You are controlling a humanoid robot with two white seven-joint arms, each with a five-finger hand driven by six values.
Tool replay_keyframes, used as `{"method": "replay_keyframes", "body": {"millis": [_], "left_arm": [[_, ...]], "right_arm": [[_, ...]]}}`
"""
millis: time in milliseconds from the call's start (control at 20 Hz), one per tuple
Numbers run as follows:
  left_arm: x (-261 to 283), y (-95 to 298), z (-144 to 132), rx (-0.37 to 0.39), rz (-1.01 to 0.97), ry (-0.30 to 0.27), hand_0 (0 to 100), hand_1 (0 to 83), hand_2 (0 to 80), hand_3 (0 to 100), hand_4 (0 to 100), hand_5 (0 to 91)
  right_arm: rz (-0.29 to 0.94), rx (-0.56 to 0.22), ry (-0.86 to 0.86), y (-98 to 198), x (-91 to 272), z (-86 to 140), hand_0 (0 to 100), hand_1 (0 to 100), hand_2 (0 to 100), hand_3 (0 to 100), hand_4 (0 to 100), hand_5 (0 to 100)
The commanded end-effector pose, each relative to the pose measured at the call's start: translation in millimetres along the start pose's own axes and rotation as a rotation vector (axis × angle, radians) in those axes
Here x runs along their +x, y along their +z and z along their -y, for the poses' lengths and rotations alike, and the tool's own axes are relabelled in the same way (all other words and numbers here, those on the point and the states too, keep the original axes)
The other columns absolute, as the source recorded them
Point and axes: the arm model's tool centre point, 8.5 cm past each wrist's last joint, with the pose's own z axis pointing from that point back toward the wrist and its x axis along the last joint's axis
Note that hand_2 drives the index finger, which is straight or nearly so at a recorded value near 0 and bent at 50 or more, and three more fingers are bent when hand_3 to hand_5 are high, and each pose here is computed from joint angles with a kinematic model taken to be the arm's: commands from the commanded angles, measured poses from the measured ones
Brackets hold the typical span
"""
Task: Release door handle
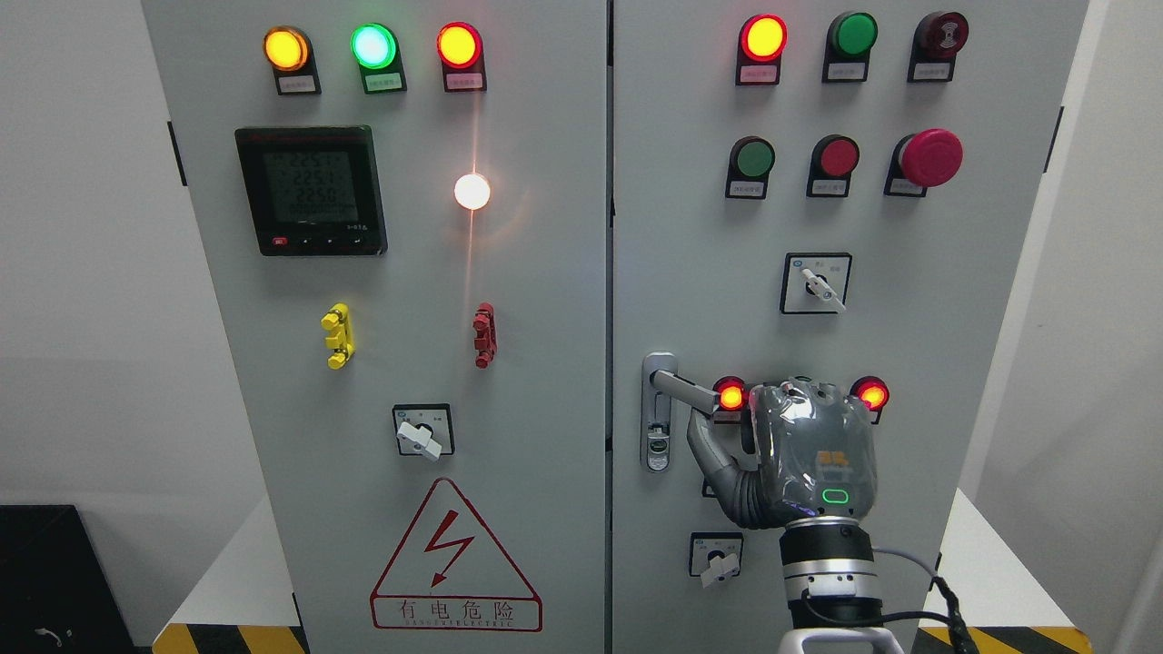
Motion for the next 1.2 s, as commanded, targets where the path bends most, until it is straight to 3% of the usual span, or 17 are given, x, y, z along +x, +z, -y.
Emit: {"method": "replay_keyframes", "body": {"millis": [0,1152], "left_arm": [[-11.9,1.0,0.1,0.0,-0.019,0.003,12,55.6,0.0,0,0,0.0],[-11.9,1.0,0.1,0.0,-0.019,0.003,12,55.6,0.0,0,0,0.0]], "right_arm": [[-0.001,-0.008,0.0,-0.2,-1.2,1.0,52,19,92,100,93,91],[-0.004,-0.016,-0.003,2.7,-2.2,4.2,52,19,91,100,92,91]]}}
